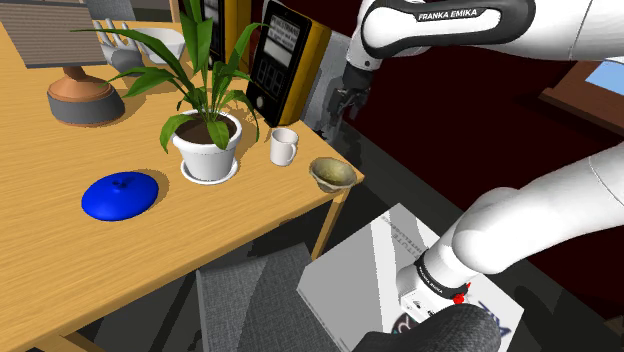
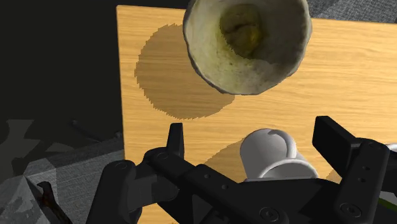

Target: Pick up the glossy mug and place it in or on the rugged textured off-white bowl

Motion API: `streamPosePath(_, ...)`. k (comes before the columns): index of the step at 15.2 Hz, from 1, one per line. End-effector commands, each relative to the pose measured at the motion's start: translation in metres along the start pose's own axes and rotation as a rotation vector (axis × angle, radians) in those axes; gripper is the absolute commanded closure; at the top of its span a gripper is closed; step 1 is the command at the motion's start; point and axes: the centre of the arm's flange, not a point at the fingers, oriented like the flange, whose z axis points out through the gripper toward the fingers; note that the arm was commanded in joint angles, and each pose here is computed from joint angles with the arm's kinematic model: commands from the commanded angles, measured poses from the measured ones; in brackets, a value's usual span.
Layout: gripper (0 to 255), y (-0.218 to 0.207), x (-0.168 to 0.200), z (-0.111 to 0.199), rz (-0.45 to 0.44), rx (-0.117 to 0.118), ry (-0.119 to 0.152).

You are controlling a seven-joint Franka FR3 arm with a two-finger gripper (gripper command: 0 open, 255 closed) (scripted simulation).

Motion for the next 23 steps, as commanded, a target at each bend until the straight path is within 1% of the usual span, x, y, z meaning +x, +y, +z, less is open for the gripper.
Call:
streamPosePath(1, 0, -0.006, 0.023, 0.019, -0.002, 0.004, 0.002)
streamPosePath(12, 0, -0.034, 0.138, 0.100, -0.015, 0.023, 0.007)
streamPosePath(13, 0, -0.035, 0.142, 0.103, -0.016, 0.024, 0.008)
streamPosePath(20, 0, -0.036, 0.143, 0.140, -0.016, 0.024, 0.008)
streamPosePath(23, 0, -0.036, 0.143, 0.143, -0.016, 0.024, 0.008)
